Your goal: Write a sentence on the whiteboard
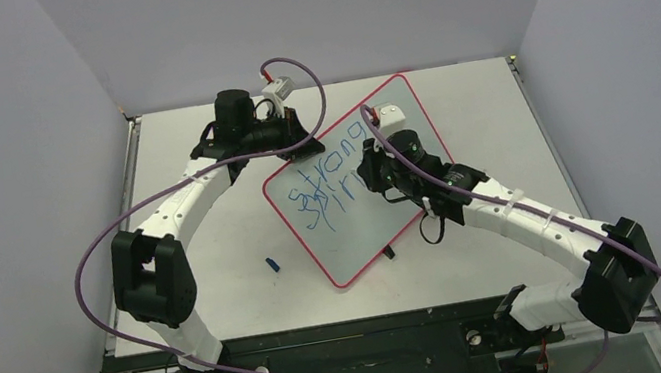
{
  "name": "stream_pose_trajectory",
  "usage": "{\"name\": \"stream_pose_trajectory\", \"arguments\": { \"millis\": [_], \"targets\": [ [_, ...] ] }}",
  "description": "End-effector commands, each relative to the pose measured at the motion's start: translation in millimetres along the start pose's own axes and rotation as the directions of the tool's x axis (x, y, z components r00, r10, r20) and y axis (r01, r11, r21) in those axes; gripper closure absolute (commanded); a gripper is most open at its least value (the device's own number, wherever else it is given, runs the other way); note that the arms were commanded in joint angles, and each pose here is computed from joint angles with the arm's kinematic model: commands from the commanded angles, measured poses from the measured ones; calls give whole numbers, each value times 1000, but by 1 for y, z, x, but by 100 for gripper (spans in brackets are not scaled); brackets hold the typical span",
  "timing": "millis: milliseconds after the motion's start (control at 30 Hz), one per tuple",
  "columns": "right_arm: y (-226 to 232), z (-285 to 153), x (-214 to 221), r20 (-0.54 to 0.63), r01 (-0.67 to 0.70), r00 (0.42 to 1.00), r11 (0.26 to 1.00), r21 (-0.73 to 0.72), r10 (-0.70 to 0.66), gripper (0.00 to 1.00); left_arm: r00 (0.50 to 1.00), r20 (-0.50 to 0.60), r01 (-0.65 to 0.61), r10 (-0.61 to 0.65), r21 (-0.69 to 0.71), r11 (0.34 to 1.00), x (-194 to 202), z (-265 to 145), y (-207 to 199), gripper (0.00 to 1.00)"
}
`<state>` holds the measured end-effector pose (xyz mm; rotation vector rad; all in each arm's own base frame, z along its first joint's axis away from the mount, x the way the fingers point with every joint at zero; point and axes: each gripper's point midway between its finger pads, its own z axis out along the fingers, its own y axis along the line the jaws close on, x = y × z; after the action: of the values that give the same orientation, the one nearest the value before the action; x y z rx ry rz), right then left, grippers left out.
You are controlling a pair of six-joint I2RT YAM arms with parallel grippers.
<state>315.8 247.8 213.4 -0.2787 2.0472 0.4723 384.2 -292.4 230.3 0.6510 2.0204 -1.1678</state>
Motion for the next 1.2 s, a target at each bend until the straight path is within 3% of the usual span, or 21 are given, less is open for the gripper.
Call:
{"name": "stream_pose_trajectory", "arguments": {
  "millis": [0, 833, 1167],
  "targets": [
    [15, 1, -31, 81, -18, 997, 999, -44, 21, 100, 988, 54, -147, 146, 20, 989, -17, -6, -17, 100],
    [-1, 14, -15, 43, -11, 999, 1000, 21, 10, 100, 987, 53, -153, 151, 22, 988, -17, -6, -19, 100],
    [2, -1, -31, 77, -18, 997, 1000, 9, 17, 100, 987, 50, -155, 153, 20, 988, -16, -5, -19, 100]
  ]
}}
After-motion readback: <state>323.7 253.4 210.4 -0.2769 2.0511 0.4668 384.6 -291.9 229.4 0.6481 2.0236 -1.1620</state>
